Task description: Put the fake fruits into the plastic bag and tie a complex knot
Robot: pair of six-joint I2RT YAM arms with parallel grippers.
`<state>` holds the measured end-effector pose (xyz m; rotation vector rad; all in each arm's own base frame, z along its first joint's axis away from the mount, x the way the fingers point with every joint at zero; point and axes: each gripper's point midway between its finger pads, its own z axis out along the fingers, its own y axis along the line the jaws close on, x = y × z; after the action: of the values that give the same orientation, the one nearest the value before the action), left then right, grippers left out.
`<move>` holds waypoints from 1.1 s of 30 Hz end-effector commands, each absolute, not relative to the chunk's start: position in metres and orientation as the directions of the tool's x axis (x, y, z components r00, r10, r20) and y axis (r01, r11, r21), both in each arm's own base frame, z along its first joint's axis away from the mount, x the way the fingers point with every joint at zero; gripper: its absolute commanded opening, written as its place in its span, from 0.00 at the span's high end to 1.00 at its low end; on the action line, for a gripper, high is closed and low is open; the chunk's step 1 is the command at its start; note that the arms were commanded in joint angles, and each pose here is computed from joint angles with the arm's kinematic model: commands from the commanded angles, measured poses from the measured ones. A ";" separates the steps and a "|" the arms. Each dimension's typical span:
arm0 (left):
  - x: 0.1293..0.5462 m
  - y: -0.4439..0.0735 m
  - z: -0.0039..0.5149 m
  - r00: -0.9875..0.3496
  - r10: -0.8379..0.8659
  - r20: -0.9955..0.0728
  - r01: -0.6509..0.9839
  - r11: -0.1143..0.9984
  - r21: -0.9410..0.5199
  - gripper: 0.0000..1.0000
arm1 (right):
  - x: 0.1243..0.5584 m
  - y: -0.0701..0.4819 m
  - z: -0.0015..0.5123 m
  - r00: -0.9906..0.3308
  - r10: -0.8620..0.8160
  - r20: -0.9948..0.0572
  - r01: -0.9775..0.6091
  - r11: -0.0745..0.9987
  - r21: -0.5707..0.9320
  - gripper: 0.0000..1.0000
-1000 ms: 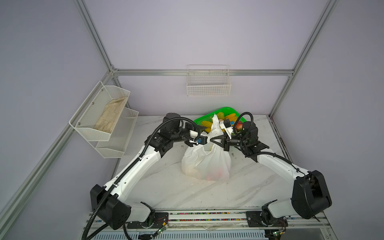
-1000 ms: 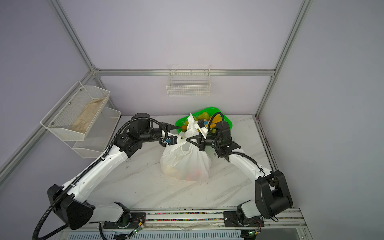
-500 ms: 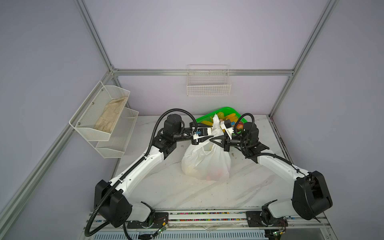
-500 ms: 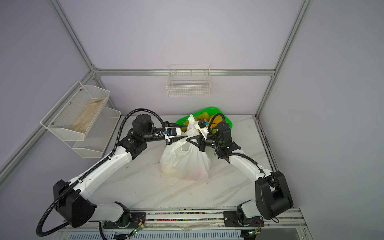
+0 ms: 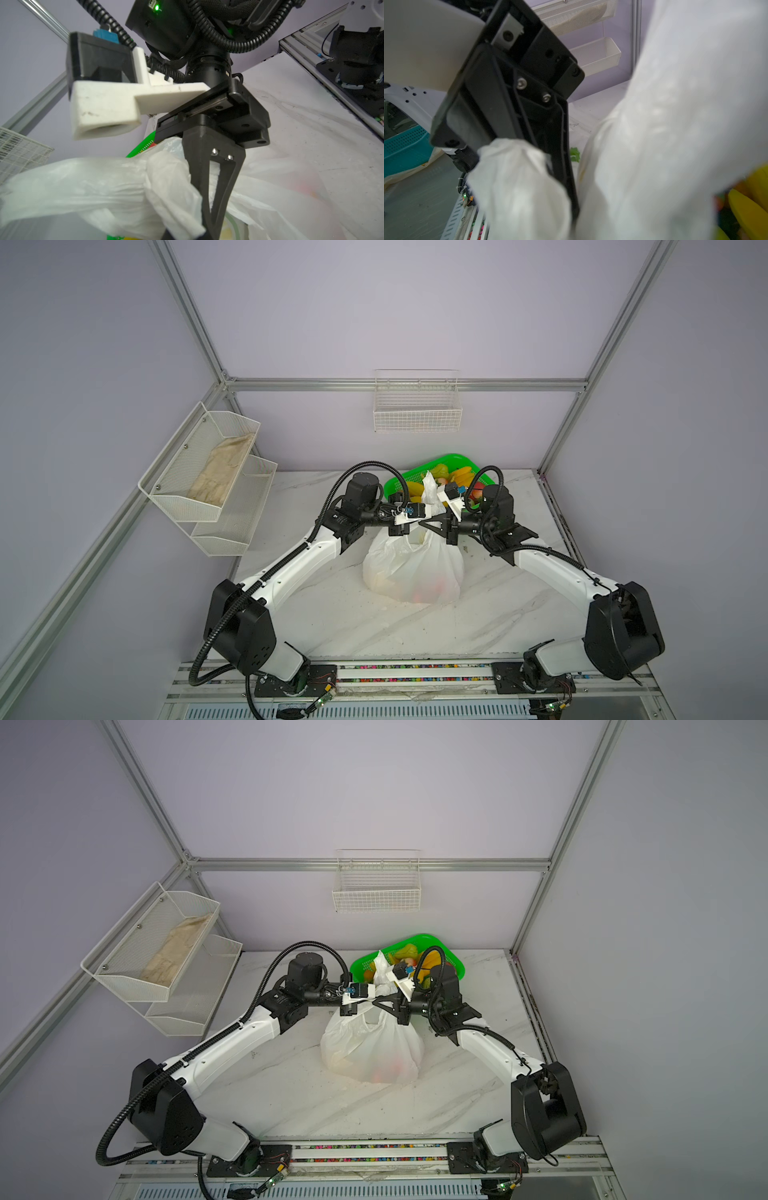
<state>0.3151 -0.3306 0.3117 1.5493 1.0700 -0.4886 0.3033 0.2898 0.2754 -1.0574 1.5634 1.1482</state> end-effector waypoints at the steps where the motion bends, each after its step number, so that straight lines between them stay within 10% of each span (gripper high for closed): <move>1: 0.312 -0.330 0.353 0.615 0.363 -0.701 0.747 0.016 0.664 1.00 | 0.306 0.288 0.279 -0.173 -0.164 -0.971 -0.963 0.234 0.132 0.82; 19: 0.299 -0.328 0.355 0.727 0.398 -0.559 0.662 -0.193 0.724 1.00 | 0.287 0.290 0.296 -0.099 -0.107 -0.989 -0.987 0.135 0.084 0.54; 33: 0.293 -0.325 0.367 0.746 0.384 -0.545 0.639 -0.183 0.747 1.00 | 0.304 0.282 0.310 0.004 -0.125 -0.992 -0.964 0.262 -0.037 0.19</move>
<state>0.3005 -0.3245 0.3171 1.8583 0.9205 -0.3356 0.3072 0.2843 0.2870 -1.0894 1.4877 1.0074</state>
